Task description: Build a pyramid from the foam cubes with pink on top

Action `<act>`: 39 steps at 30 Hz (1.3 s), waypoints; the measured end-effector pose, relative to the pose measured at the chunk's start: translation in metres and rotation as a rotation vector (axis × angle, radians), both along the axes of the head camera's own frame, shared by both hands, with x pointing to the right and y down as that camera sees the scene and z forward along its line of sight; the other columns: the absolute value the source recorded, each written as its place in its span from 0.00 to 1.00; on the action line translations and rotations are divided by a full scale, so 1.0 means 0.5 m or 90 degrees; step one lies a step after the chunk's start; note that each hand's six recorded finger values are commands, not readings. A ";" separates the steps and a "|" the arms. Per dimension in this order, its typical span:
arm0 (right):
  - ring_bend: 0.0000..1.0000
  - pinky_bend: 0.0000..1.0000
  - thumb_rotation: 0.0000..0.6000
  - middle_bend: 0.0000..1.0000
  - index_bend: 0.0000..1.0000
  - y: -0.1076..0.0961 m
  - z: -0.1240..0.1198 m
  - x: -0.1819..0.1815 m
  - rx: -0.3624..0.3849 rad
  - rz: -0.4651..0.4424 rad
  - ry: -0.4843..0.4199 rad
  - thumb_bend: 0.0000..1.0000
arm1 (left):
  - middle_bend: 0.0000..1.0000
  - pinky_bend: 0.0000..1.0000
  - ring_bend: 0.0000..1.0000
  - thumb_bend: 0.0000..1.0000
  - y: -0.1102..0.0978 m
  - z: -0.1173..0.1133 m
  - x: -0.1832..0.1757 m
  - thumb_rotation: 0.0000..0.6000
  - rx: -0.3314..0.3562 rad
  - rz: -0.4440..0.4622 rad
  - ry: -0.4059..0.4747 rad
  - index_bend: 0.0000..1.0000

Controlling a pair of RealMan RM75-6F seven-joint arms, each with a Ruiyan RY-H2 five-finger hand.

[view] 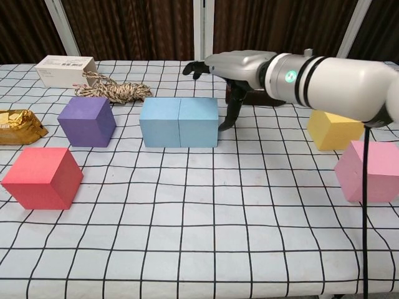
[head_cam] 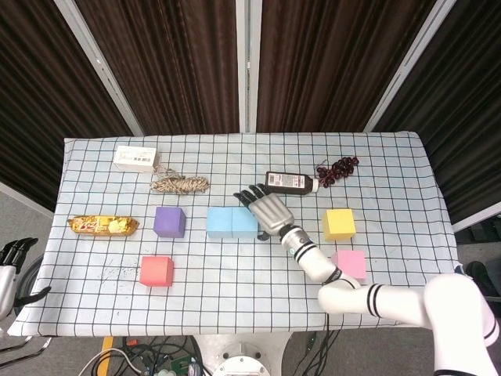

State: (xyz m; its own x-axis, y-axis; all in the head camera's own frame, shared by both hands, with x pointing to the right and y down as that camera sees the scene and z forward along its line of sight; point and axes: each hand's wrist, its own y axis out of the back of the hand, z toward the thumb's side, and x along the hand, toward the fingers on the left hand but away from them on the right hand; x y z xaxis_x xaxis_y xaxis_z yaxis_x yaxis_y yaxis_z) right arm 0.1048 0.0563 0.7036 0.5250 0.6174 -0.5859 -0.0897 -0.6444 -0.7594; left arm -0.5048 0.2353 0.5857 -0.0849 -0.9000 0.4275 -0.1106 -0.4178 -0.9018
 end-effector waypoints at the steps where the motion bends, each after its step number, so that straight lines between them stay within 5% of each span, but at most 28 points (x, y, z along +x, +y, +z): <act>1: 0.00 0.00 1.00 0.07 0.00 0.000 -0.009 0.010 0.002 -0.001 0.000 0.00 | 0.13 0.19 0.11 0.00 -0.002 -0.001 0.002 1.00 0.000 0.000 0.002 0.13; 9: 0.00 0.00 1.00 0.04 0.00 0.003 -0.114 0.179 0.054 0.063 0.000 0.00 | 0.13 0.19 0.11 0.00 -0.028 -0.001 0.034 1.00 0.009 0.008 0.027 0.13; 14: 0.00 0.00 1.00 0.03 0.00 0.047 -0.177 0.296 0.076 0.117 0.000 0.00 | 0.13 0.19 0.11 0.00 -0.056 0.005 0.077 1.00 0.013 0.026 0.049 0.13; 25: 0.00 0.00 1.00 0.04 0.00 0.142 -0.314 0.505 0.203 0.229 0.015 0.00 | 0.13 0.19 0.11 0.00 -0.134 0.030 0.218 1.00 0.014 0.068 0.117 0.13; 30: 0.00 0.00 1.00 0.04 0.00 0.183 -0.334 0.550 0.212 0.260 0.013 0.00 | 0.13 0.19 0.11 0.00 -0.172 0.060 0.302 1.00 -0.021 0.097 0.157 0.13; 39: 0.00 0.00 1.00 0.04 0.00 0.172 -0.331 0.559 0.203 0.271 -0.006 0.00 | 0.13 0.19 0.11 0.00 -0.220 0.119 0.417 1.00 -0.046 0.148 0.183 0.13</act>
State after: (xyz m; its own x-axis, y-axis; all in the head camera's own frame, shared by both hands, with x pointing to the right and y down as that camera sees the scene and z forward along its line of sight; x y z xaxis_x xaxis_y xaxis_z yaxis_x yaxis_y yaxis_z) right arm 0.3845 0.1424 0.5383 0.1944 0.9234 -0.3310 0.1377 -0.3597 -0.9228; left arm -0.2965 0.1255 0.6450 0.2514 -0.8474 0.4677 -0.2500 -0.5237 -0.8144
